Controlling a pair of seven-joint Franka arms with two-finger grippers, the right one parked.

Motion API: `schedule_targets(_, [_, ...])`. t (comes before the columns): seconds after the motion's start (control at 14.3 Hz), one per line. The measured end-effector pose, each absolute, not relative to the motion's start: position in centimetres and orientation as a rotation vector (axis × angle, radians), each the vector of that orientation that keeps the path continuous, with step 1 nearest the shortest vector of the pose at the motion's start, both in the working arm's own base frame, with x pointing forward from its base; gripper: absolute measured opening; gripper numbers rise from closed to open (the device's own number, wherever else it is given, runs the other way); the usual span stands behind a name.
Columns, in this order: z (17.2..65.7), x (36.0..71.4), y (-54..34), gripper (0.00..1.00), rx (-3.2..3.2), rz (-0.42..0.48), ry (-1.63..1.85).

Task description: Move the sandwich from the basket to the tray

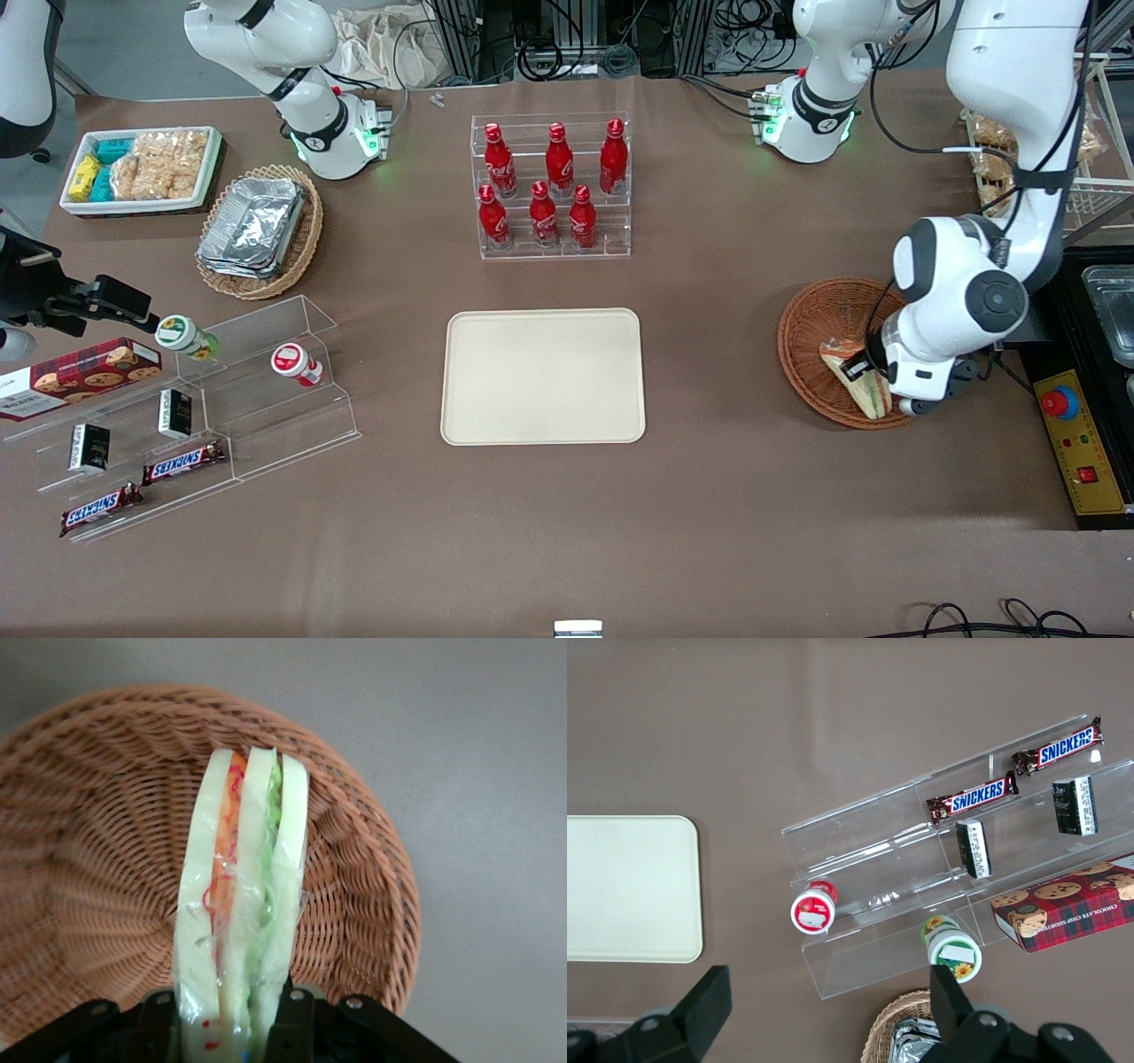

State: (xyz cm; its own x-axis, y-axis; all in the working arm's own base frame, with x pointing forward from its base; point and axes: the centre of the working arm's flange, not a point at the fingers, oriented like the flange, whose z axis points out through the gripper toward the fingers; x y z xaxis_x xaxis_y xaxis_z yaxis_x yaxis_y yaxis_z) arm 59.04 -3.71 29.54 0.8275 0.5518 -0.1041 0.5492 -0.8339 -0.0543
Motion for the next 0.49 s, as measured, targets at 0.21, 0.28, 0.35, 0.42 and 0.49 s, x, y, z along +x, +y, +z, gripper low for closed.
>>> schedule_targets(0.21, [37.9, 61.5, -3.9, 0.23, -2.96, 0.26, -0.893])
schedule_targets(0.28, [40.6, 62.0, -4.0, 0.2, -2.959, 0.265, -0.892])
schedule_targets(0.35, [43.4, 62.3, -4.1, 0.2, -2.959, 0.269, -0.891])
schedule_targets(0.42, [46.1, 62.5, -4.6, 0.2, -2.966, 0.274, -0.885])
schedule_targets(0.49, [48.7, 62.6, -5.6, 0.2, -2.985, 0.269, -0.875])
